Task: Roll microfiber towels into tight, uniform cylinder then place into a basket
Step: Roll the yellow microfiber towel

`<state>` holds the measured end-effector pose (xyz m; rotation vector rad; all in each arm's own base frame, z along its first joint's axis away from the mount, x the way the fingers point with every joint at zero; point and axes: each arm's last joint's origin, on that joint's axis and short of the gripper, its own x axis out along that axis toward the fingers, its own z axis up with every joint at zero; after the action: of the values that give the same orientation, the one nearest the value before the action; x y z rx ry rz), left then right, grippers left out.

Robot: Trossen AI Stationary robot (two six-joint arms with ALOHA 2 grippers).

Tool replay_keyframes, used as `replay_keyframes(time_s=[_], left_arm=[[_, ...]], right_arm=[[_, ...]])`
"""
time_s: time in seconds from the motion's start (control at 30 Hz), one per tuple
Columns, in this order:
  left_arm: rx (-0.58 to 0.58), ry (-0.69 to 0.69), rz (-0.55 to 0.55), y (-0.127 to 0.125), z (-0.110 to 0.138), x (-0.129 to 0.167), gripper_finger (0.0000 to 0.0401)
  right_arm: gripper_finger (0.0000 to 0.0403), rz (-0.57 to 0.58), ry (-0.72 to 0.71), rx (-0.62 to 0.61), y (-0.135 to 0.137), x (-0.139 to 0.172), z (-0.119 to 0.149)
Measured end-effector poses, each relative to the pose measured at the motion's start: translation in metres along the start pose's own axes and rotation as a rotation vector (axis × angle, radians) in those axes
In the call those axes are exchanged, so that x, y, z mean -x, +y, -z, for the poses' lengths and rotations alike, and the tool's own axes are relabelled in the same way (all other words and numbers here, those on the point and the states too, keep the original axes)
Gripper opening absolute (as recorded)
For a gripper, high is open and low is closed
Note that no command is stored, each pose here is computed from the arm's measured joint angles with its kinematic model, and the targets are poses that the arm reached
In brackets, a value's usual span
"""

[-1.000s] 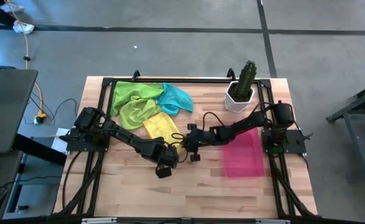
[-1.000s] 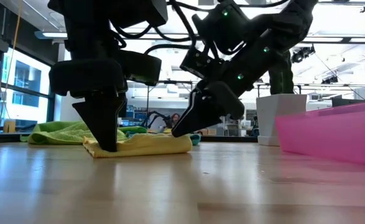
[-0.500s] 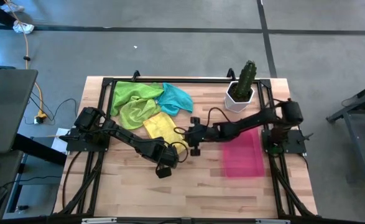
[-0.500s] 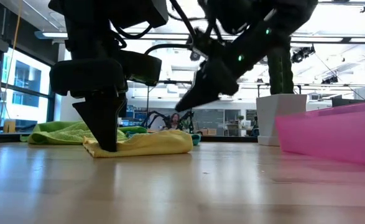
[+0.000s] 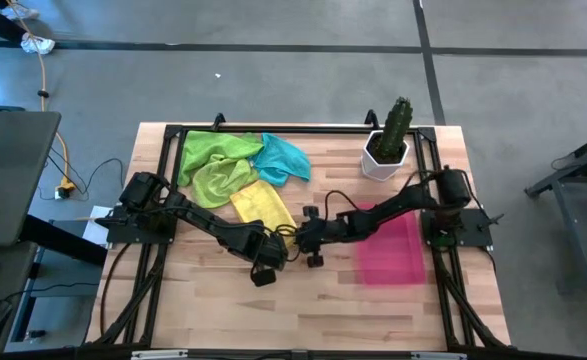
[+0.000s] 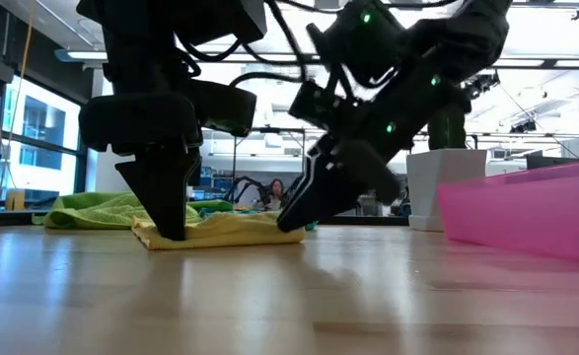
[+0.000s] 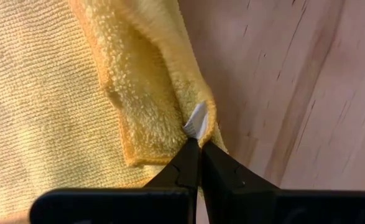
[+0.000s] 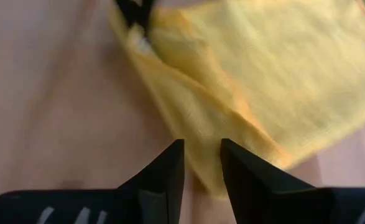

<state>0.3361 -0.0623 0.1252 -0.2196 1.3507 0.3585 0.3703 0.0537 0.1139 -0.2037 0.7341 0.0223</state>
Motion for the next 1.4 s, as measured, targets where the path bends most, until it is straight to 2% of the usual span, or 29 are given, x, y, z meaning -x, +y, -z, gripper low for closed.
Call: replay_keyframes(time_s=[0.1, 0.33, 0.5, 0.73, 1.0, 1.1, 1.2, 1.4], left_arm=[[0.000, 0.000, 0.000, 0.000, 0.000, 0.000, 0.0000], [0.000, 0.000, 0.000, 0.000, 0.000, 0.000, 0.0000], [0.000, 0.000, 0.000, 0.000, 0.000, 0.000, 0.0000], [0.000, 0.001, 0.003, 0.000, 0.000, 0.000, 0.0000], [0.001, 0.004, 0.011, 0.000, 0.000, 0.000, 0.0000], [0.001, 0.005, 0.013, 0.000, 0.000, 0.000, 0.0000], [0.001, 0.003, 0.016, 0.000, 0.000, 0.001, 0.0001], [0.007, -0.025, 0.042, 0.001, -0.001, 0.011, 0.0001]], right_arm=[[0.0098, 0.027, -0.004, 0.029, -0.001, -0.002, 0.001], [0.0108, 0.011, -0.010, 0.126, 0.001, -0.003, 0.001], [0.0148, -0.020, -0.015, 0.163, 0.001, -0.003, 0.001], [0.0210, -0.007, -0.012, 0.244, -0.002, -0.004, 0.001], [0.0220, -0.043, 0.001, 0.188, -0.015, -0.015, 0.010], [0.0211, -0.045, 0.011, 0.144, -0.017, -0.017, 0.012], [0.0184, -0.053, 0.025, 0.089, -0.019, -0.017, 0.014], [0.0080, -0.090, 0.061, 0.012, -0.020, -0.018, 0.018]])
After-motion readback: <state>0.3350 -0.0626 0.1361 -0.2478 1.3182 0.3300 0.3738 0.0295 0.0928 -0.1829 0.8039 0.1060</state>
